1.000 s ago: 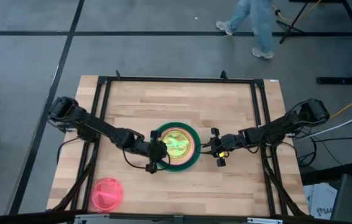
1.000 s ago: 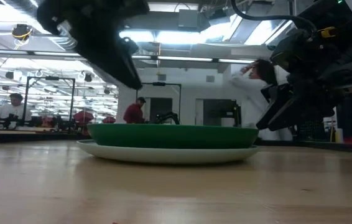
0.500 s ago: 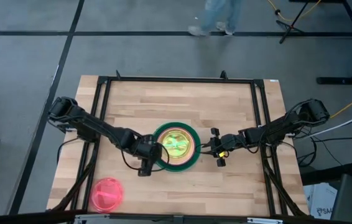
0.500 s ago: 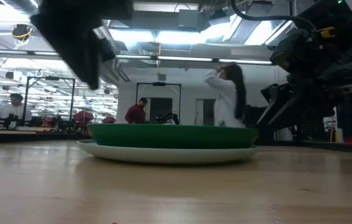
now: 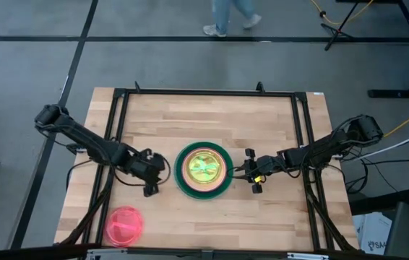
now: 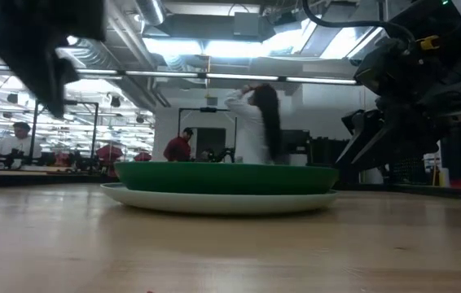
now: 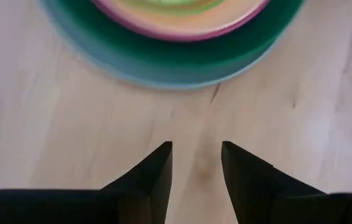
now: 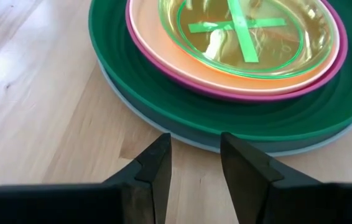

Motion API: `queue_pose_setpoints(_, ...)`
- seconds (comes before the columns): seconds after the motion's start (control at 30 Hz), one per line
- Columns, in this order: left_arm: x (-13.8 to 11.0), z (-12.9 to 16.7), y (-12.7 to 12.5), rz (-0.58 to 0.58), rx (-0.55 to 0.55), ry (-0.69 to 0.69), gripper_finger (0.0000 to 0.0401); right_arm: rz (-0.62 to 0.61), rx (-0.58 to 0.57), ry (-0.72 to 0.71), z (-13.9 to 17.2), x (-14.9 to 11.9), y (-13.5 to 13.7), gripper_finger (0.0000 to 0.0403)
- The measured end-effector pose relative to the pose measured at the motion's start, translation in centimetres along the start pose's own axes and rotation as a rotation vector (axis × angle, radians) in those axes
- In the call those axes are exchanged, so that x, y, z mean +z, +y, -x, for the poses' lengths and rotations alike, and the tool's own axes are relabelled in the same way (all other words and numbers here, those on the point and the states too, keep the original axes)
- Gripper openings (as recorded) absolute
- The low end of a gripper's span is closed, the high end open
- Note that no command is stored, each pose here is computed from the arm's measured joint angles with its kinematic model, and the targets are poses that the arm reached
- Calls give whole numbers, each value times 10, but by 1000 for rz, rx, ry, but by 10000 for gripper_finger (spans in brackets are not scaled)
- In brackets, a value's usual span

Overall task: Stack plastic plates
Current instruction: Stack the light pink plate on top of the light green plate

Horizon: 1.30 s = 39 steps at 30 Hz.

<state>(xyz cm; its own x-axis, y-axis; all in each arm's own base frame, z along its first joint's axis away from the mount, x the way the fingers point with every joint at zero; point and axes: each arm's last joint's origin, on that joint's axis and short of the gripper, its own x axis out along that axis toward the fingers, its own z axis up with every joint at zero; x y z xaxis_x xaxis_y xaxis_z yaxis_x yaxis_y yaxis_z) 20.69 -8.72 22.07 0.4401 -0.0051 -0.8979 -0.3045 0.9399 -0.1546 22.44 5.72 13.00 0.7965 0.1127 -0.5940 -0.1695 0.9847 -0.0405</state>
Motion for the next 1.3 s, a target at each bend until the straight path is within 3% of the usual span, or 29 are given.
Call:
queue_pose_setpoints(0.2, -19, -7, 14, 156, 4, 41, 132, 4, -22, -6, 0, 1, -1, 131)
queue_pose_setpoints(0.37, -24, -8, 11, 194, -90, 160, 132, 5, -34, -17, 0, 2, -1, 131)
queue_pose_setpoints(0.53, -32, -7, 8, 181, -152, 286, 132, 6, -24, -21, 0, 2, -1, 131)
queue_pose_setpoints(0.73, -42, -4, 12, 201, -65, 361, 132, 6, -22, -17, 0, 2, -1, 131)
queue_pose_setpoints(1.3, -80, -9, 0, 107, -56, 444, 132, 8, -7, -2, 0, 0, 0, 131)
